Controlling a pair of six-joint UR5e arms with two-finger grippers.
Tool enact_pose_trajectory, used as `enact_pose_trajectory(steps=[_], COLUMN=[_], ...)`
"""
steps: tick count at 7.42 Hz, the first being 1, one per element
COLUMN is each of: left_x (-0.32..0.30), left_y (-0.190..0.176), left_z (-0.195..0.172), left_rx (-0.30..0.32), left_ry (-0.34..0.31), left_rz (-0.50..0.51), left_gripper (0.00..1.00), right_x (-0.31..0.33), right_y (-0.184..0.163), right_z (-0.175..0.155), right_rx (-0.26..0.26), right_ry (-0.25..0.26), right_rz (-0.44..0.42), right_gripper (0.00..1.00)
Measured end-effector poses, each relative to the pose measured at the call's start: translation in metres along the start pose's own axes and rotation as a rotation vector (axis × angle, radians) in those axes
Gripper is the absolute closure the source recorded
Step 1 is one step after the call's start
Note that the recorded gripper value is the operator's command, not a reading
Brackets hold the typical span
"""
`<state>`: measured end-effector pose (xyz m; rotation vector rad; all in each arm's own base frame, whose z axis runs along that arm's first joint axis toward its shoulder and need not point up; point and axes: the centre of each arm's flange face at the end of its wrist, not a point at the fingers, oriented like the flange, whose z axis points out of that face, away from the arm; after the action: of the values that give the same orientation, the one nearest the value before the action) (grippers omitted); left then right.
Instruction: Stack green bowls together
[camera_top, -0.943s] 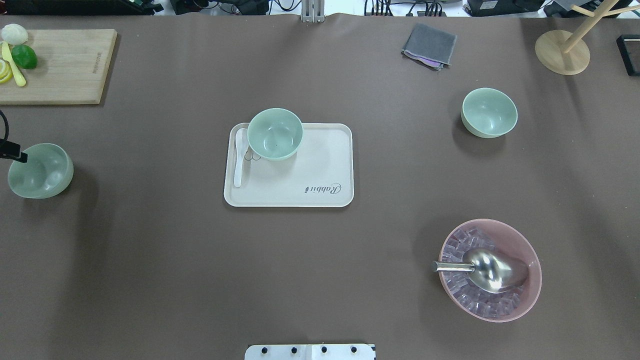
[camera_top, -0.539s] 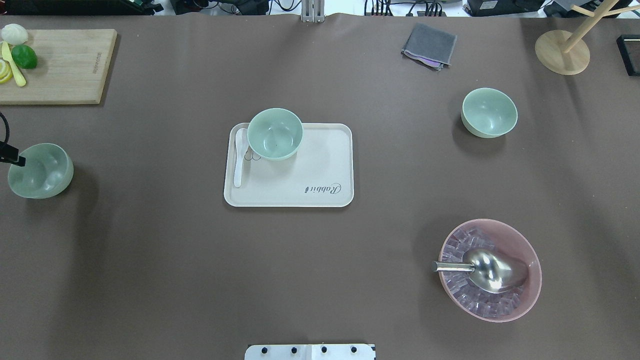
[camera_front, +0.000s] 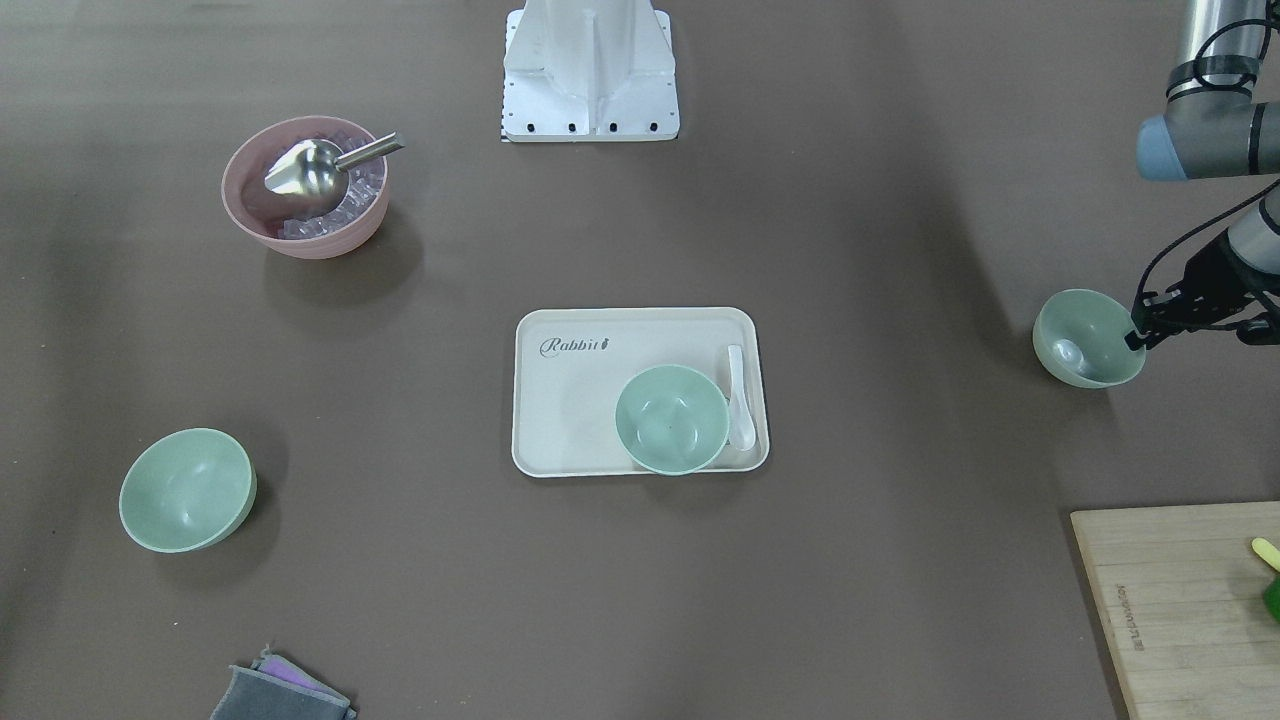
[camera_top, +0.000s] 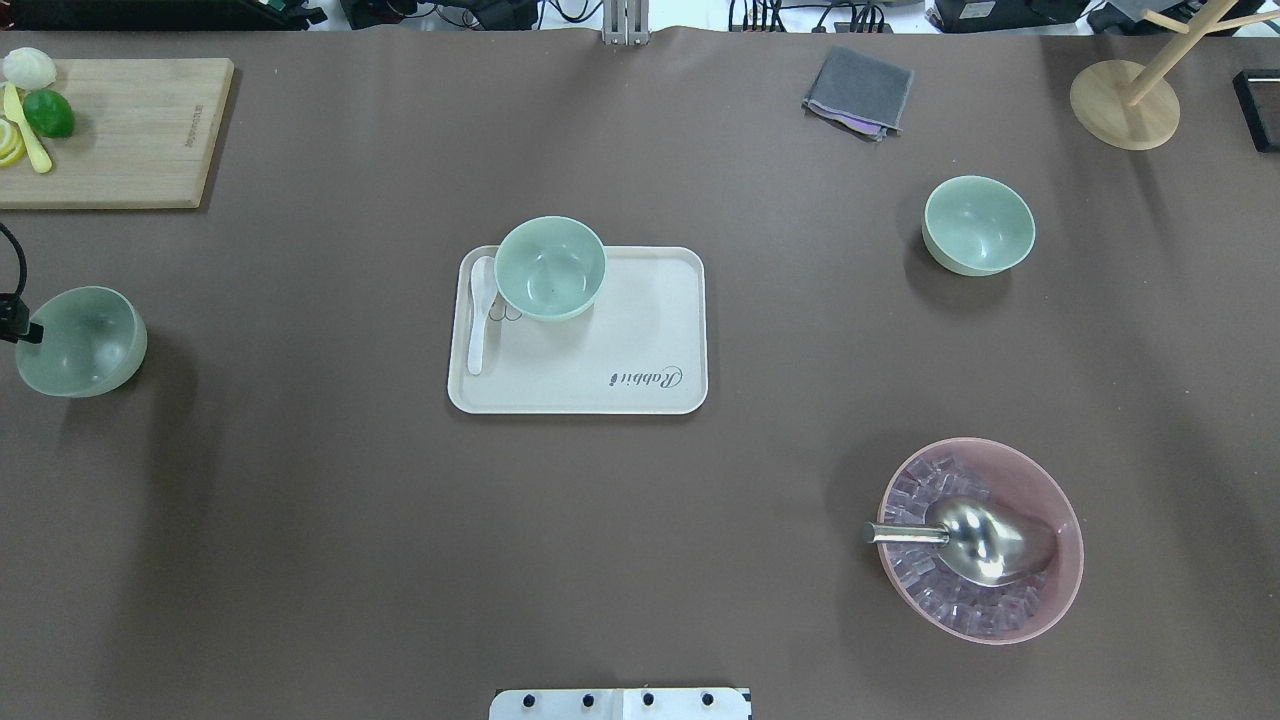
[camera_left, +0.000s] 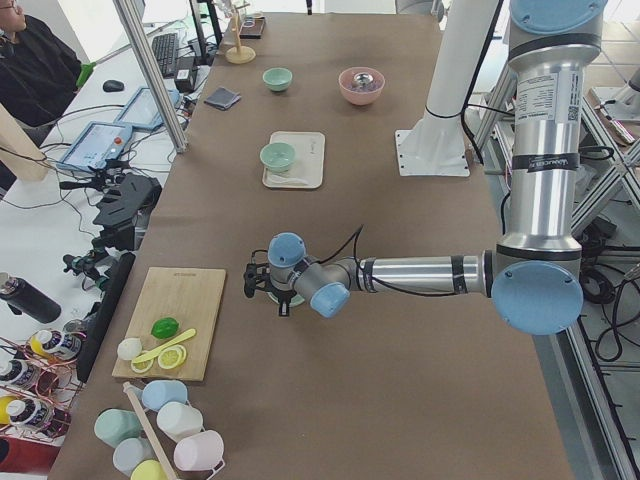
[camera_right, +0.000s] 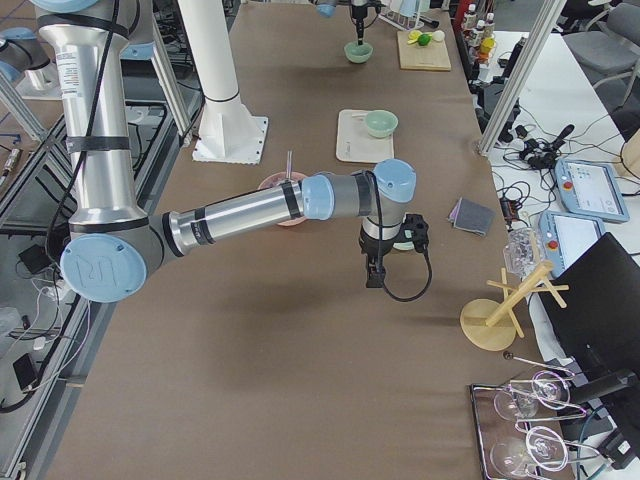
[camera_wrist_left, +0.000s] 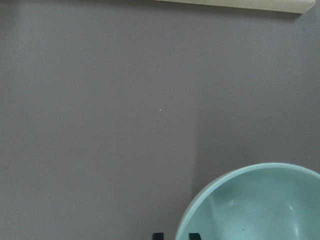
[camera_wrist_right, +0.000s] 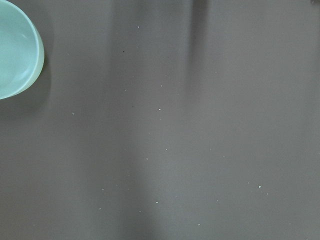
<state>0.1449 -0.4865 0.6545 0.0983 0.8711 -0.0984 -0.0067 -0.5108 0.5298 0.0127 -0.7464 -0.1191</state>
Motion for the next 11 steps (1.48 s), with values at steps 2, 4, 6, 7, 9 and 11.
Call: enact_pose_trajectory(steps=[2,4,6,7,9,11], left_x=[0.0,0.006,0.022,0.031,0.063,0.095], left_y=[0.0,0.001,-0.001,-0.011,-0.046,-0.069], left_z=[0.0,-0.002,-0.011,-0.019,-0.046,-0.075], left_rx=[-0.002,-0.031,-0.076,-0.079,-0.072,-0.048], left_ry=[0.001,0.037,0.113,0.124,0.118,0.123], left_rz=[0.003,0.006,0.009,-0.001,-0.054,-0.116], left_gripper=[1.0,1.0,1.0,1.0,1.0,1.0], right_x=[0.0,0.0,0.0,-0.004,-0.022,-0.051], right_y=[0.0,0.0,-0.002,-0.006,-0.02,-0.039], right_z=[0.0,0.0,0.0,-0.002,-0.003,0.004], right_rx=[0.0,0.001,0.002,0.005,0.006,-0.001], right_ry=[0.0,0.002,0.0,-0.001,-0.003,-0.007], right_rz=[0.0,-0.001,-0.001,-0.005,-0.001,-0.014], right_gripper=[0.0,0.0,0.0,0.0,0.0,0.0])
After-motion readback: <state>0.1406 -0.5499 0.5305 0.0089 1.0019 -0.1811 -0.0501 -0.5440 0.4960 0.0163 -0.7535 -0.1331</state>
